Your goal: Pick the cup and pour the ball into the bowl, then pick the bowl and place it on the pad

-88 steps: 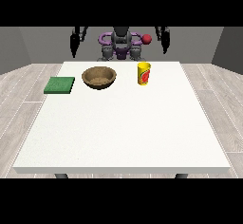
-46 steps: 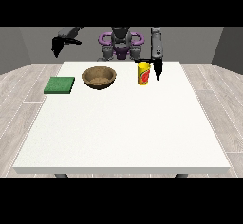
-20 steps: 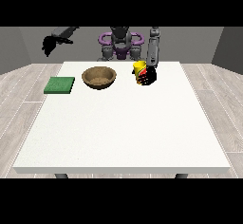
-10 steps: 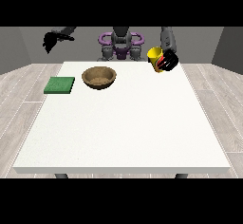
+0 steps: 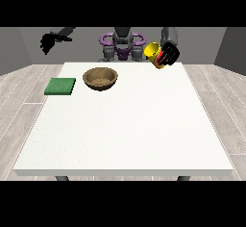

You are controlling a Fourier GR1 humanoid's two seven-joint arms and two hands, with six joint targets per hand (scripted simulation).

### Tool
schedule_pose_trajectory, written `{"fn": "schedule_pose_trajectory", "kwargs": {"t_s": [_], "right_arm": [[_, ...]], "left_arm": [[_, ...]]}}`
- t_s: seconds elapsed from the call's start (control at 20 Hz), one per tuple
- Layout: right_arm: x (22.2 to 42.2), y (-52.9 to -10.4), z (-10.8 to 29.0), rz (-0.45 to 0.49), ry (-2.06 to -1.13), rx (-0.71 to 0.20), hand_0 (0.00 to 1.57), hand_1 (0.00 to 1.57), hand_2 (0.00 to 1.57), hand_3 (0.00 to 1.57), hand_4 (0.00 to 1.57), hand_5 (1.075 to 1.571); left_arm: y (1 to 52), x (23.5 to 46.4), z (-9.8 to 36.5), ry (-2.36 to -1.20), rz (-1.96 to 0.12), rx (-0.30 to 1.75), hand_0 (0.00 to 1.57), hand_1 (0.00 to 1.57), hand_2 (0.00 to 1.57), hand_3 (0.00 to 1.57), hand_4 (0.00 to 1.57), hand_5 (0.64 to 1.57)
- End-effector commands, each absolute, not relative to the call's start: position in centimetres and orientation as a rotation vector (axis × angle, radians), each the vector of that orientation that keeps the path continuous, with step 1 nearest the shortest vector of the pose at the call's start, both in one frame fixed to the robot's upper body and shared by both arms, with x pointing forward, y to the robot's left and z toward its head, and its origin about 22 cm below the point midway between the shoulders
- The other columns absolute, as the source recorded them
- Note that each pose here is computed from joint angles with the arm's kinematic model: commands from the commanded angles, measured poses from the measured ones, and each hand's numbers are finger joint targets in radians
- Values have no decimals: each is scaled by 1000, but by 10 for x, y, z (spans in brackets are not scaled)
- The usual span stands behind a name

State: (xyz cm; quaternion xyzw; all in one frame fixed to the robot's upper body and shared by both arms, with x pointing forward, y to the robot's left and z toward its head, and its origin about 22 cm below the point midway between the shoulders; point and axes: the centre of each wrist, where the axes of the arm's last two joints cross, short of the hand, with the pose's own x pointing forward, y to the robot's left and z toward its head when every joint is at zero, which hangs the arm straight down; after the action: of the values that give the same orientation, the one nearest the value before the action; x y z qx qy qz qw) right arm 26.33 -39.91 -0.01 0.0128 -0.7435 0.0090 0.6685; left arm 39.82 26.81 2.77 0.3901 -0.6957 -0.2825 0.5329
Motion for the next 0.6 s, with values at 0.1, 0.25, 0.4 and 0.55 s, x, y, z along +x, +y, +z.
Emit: {"fn": "schedule_pose_trajectory", "kwargs": {"t_s": [0.1, 0.25, 0.4, 0.55], "right_arm": [[273, -396, 5, 21, -1643, 44, 0, 0, 0, 0, 0, 1569], [266, -391, -12, 43, -1655, 50, 0, 0, 0, 0, 0, 1570], [271, -392, -8, 28, -1613, 68, 0, 0, 0, 0, 0, 1570], [253, -412, -24, -5, -1606, 12, 0, 0, 0, 0, 0, 1571]], "left_arm": [[215, 404, 24, -1578, -825, 1114, 1496, 1496, 1571, 1571, 1507, 1245], [189, 417, 47, -1564, -923, 1209, 1516, 1516, 1571, 1571, 1571, 1211], [169, 418, 47, -1518, -1092, 1335, 1553, 1553, 1571, 1571, 1571, 1203], [139, 418, 55, -1519, -1272, 1394, 1538, 1538, 1571, 1571, 1485, 1334]]}}
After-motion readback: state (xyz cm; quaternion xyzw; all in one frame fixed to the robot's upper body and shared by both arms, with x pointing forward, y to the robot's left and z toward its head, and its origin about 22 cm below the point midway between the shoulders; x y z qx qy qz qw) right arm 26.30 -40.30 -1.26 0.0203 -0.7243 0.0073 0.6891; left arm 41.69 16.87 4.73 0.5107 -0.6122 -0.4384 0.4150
